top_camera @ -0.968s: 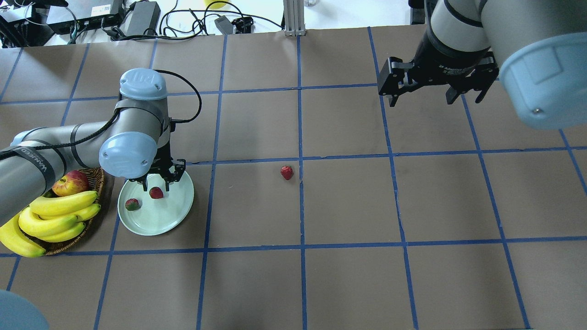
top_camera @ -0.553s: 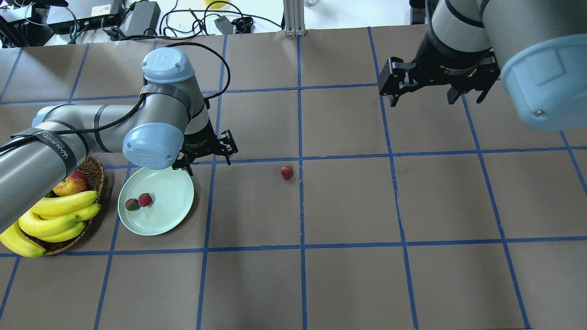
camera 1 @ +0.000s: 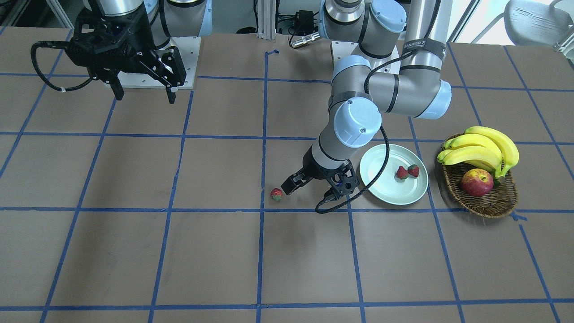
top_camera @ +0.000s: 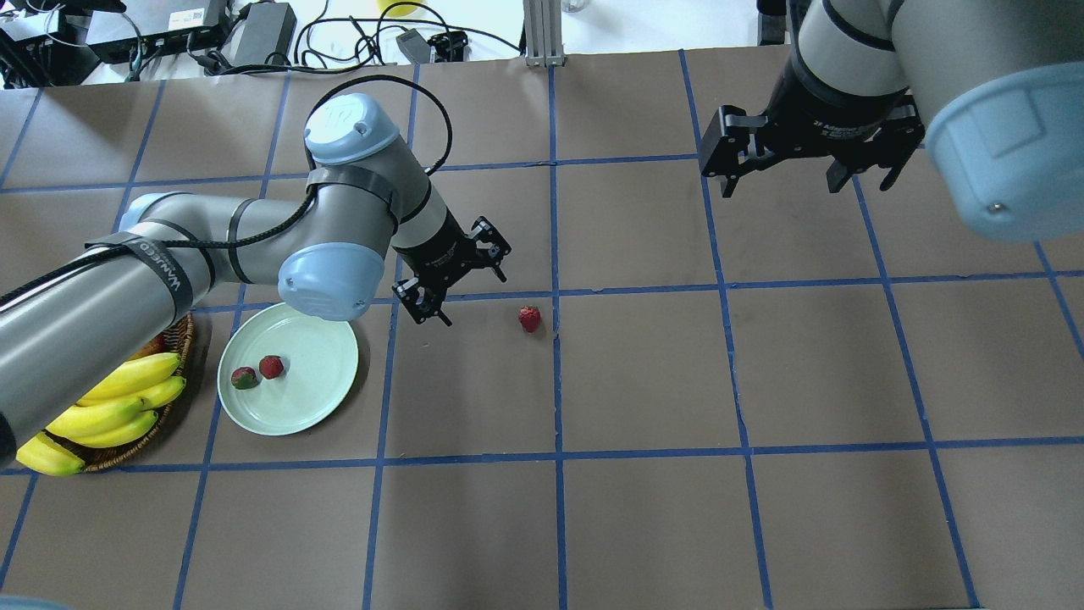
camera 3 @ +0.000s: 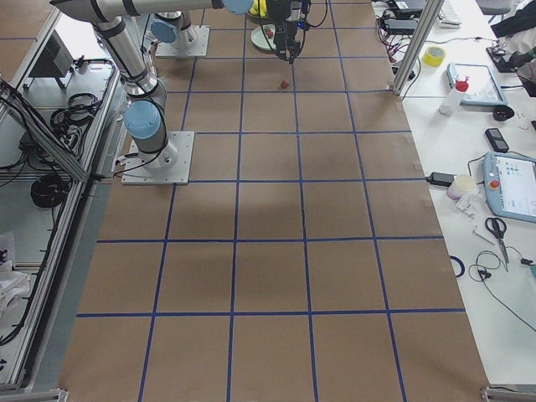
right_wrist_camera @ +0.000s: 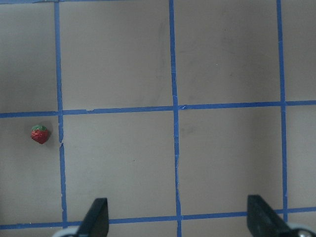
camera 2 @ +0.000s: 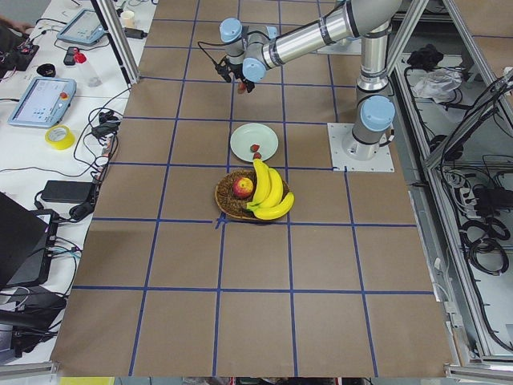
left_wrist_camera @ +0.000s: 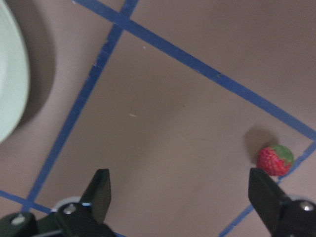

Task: Collect all strawberries into plate
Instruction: 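Move the left gripper back to the last strawberry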

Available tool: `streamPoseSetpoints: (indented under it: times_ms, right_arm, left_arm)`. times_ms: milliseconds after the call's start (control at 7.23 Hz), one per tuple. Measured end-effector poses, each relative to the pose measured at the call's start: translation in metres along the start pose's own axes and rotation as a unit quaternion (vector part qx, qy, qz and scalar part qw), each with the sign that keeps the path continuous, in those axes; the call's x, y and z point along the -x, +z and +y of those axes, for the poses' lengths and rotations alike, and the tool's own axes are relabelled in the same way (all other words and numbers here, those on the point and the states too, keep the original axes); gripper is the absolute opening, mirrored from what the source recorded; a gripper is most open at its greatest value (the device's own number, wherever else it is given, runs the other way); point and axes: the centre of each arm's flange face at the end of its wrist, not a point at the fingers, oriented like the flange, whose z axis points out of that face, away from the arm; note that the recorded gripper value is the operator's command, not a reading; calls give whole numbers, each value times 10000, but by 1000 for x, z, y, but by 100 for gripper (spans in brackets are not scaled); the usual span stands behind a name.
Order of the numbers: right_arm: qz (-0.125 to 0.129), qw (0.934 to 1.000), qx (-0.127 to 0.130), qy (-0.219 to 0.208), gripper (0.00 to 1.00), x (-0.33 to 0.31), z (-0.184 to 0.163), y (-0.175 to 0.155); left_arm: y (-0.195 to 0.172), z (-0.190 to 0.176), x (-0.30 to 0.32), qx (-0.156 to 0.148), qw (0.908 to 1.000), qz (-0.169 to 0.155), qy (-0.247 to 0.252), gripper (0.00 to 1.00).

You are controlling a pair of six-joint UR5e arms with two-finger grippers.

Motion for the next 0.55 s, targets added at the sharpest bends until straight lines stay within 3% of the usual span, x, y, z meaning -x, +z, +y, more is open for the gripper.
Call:
streamPoseSetpoints:
  times_ms: [277,553]
  right_arm:
    - [2,10000,-3,0,100,0,0,0]
    - [4,10000,-4,0,100,0,0,0]
  left_arm:
    - [18,1,-15,-116,9953,152,946,100]
    - [36,13,-24,-48,9875,73,1575,100]
